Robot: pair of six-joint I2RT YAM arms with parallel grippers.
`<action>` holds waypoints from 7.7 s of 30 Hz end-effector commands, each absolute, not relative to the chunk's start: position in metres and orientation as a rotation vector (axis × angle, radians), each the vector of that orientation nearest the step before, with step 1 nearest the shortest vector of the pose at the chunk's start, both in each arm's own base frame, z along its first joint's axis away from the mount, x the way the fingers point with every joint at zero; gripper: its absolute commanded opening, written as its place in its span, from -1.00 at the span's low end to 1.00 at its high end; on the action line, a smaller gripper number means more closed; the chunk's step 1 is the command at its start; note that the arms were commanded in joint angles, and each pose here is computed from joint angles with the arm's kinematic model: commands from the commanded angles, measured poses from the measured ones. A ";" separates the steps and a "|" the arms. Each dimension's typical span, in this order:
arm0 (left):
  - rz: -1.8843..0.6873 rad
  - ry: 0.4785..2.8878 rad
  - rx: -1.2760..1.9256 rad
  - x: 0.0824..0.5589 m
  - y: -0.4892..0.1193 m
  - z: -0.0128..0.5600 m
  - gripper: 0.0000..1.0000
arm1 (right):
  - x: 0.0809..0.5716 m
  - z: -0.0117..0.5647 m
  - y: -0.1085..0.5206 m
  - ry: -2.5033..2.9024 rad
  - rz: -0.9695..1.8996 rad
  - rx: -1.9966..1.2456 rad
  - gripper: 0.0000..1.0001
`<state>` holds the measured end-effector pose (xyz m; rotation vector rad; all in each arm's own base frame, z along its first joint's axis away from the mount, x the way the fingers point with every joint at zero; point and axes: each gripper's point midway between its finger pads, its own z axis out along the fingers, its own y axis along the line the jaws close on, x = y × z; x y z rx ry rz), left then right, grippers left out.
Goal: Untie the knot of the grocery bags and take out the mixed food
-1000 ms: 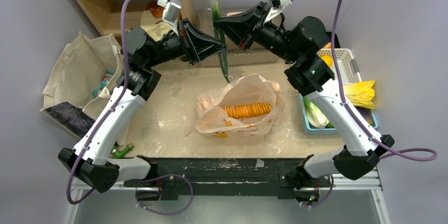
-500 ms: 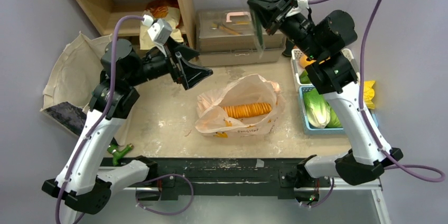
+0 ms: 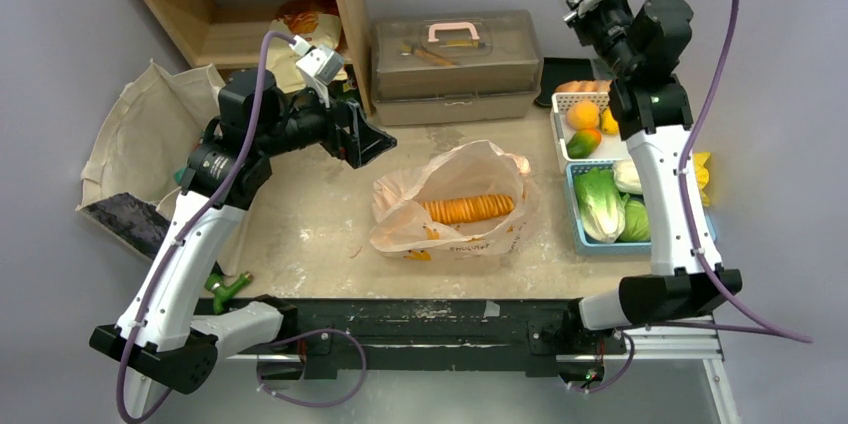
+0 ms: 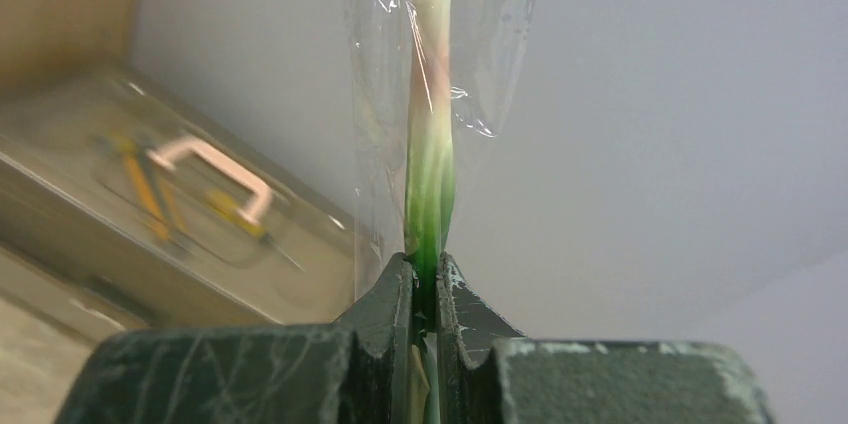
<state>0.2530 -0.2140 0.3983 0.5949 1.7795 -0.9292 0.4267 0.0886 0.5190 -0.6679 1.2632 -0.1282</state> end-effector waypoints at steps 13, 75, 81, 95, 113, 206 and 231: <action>-0.940 1.774 0.600 0.251 -0.211 0.395 1.00 | 0.510 0.379 -0.102 1.736 -0.773 -0.891 -1.00; -0.986 1.892 0.639 0.267 -0.217 0.352 0.99 | 0.293 0.177 -0.166 2.269 -0.200 -1.344 0.39; -0.949 1.937 0.693 0.264 -0.213 0.318 1.00 | 0.294 0.241 -0.099 2.087 -0.048 -1.292 0.60; -0.994 2.127 0.736 0.246 -0.224 0.203 1.00 | 0.250 0.386 0.209 1.535 0.605 -1.306 -0.18; -0.923 1.771 1.433 0.161 -0.227 0.167 -1.00 | 0.249 0.154 0.227 1.570 0.245 -1.527 -0.83; -0.935 2.637 0.209 0.291 -0.218 0.155 -1.00 | 0.262 0.247 0.259 1.532 0.071 -1.987 -1.00; -0.727 2.600 0.298 0.284 -0.174 0.132 -1.00 | 0.227 0.358 0.247 1.221 0.458 -1.420 -1.00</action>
